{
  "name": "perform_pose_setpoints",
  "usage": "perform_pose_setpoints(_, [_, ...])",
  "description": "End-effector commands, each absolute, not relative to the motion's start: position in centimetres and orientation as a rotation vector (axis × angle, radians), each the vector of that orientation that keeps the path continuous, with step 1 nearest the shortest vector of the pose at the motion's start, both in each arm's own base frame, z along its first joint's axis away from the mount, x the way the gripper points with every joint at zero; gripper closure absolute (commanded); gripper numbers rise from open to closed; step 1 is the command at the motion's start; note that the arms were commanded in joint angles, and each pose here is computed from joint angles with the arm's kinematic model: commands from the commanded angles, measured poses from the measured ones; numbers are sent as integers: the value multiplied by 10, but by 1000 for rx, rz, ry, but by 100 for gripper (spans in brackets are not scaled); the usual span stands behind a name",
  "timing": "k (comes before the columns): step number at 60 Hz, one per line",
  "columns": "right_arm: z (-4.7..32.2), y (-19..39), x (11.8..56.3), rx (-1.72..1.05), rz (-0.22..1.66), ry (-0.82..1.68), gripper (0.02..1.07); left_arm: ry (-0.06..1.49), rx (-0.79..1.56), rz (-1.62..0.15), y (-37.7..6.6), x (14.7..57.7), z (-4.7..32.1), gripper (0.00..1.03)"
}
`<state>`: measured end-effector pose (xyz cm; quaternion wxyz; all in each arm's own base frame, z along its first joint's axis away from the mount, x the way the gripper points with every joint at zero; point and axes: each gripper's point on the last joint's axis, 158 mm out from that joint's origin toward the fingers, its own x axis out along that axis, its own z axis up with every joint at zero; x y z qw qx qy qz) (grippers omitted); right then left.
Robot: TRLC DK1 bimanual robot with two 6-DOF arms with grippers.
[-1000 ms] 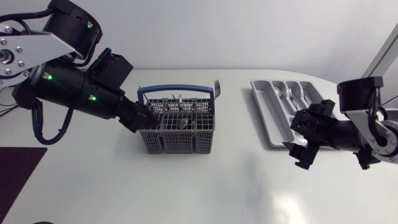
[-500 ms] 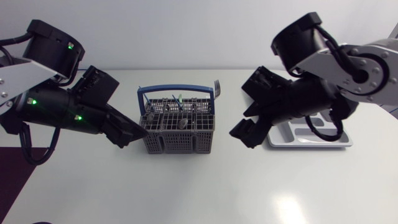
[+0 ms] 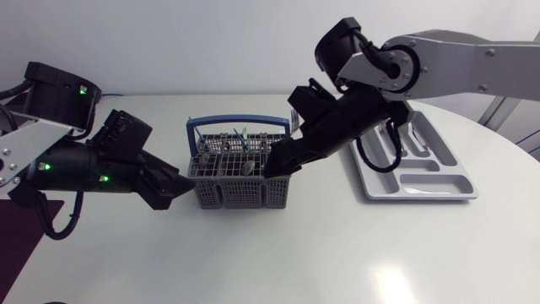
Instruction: Unload the cutlery basket into the drawer organizer.
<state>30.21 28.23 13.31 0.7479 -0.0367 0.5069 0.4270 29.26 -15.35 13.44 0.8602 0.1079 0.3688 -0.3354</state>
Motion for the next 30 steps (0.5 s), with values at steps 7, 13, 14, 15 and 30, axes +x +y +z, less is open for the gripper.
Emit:
perform_pose_setpoints(7, [122,297,304,-7,921,1172,17,699,229,-749,-159,291,134,39])
perform_pose_setpoints(13, [121,304,306,9,920,1169,17,658,213,-784,-165,292,136,39])
perform_pose_setpoints(14, [120,305,307,11,920,1170,18,648,213,-790,-166,293,137,39])
perform_pose_setpoints(15, [120,306,307,12,921,1171,18,645,211,-791,-166,293,137,39])
perform_pose_setpoints(30, [119,320,314,63,911,1143,22,572,193,-882,-182,298,132,39])
